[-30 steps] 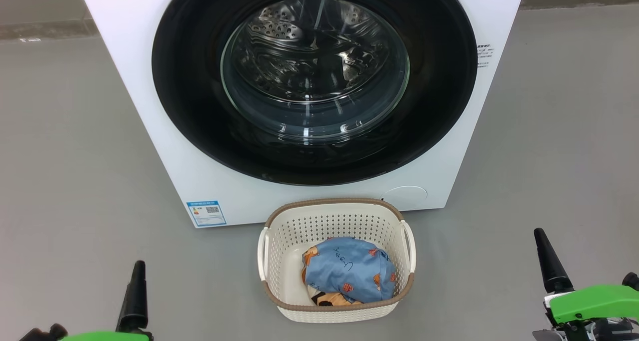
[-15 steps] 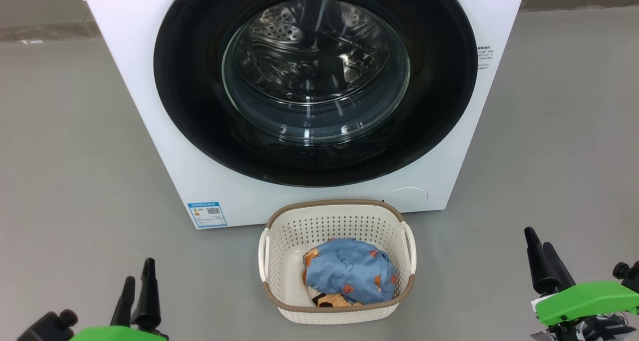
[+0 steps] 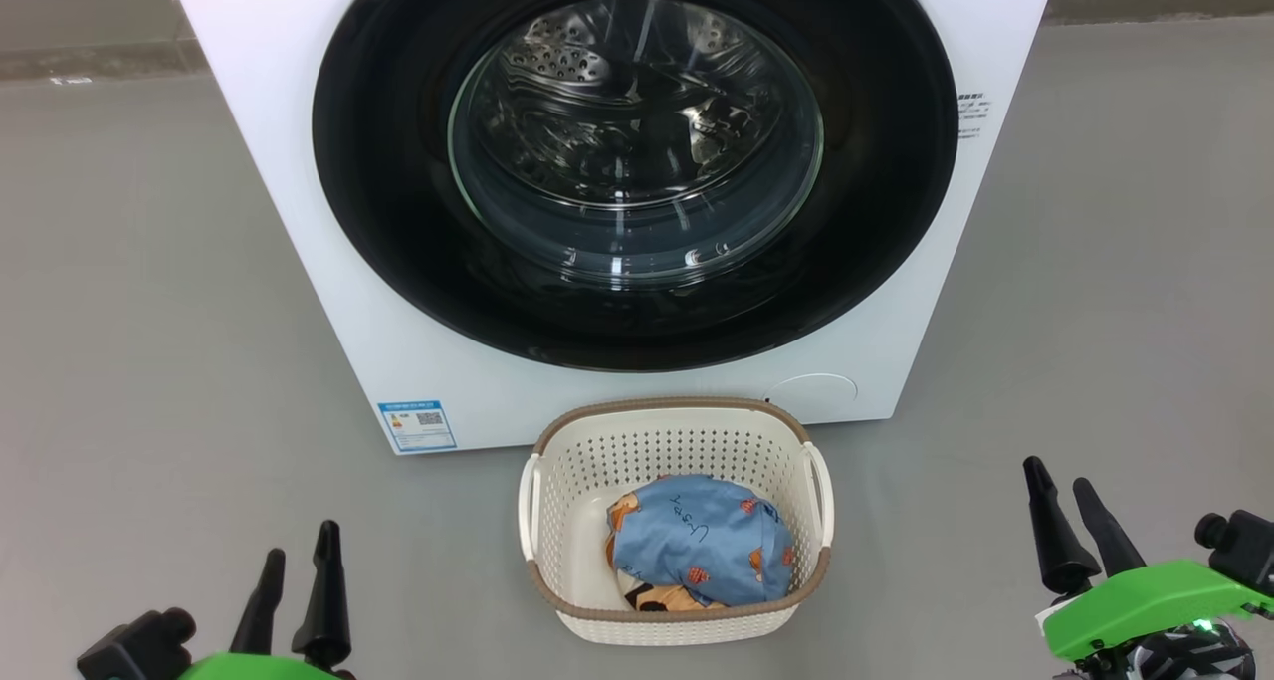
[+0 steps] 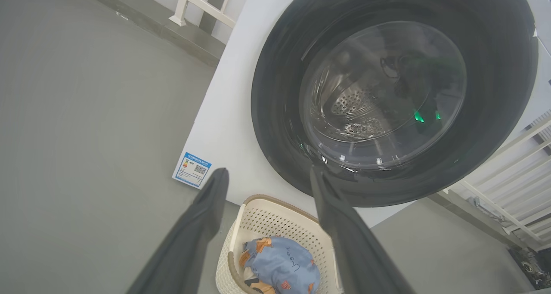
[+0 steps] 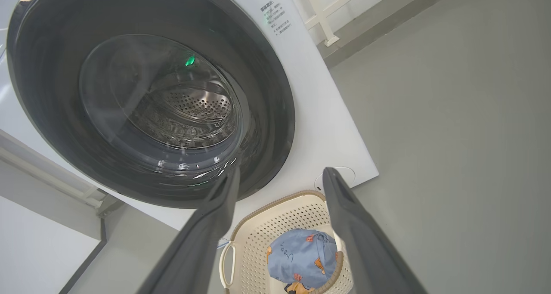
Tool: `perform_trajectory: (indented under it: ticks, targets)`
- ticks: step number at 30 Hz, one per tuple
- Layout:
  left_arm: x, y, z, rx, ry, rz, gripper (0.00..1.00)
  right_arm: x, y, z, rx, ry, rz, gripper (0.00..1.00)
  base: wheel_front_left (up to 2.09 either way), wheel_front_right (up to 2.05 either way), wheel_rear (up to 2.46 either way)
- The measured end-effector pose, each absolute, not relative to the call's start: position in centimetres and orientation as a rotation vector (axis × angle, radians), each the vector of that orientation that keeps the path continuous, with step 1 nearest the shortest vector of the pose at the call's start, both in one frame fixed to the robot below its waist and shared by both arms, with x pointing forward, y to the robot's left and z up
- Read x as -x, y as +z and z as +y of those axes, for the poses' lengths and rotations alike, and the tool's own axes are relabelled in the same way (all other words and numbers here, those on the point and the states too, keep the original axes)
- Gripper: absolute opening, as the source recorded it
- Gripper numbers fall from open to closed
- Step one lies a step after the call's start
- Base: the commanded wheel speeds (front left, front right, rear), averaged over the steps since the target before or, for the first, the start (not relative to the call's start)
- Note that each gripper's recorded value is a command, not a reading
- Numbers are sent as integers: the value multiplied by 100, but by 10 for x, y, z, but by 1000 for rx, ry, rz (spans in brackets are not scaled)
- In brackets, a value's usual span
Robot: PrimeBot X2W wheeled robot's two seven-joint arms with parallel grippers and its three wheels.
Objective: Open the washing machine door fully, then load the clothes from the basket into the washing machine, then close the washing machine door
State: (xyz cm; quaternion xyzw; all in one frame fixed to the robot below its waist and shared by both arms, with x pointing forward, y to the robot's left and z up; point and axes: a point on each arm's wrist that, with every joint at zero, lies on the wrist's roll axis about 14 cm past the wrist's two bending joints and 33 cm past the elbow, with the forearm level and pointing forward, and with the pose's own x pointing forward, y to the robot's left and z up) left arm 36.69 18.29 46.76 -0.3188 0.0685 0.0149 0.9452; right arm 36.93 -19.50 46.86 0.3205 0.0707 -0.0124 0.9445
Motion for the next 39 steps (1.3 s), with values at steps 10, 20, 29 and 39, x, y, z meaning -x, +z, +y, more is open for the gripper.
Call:
perform_trajectory:
  ticks: [10, 20, 29, 39]
  targets:
    - [-364, 463, 182, 530, 26, 146, 100, -371, 467, -189, -528, 3, 159, 100, 0, 0, 0]
    - [-362, 462, 181, 418, 12, 135, 100, -367, 463, -187, -404, 19, 174, 100, 0, 0, 0]
    - [-359, 462, 180, 340, 2, 125, 100, -367, 468, -187, -303, 37, 159, 100, 0, 0, 0]
    - [-357, 459, 181, 261, -1, 118, 100, -367, 472, -187, -178, 56, 141, 100, 0, 0, 0]
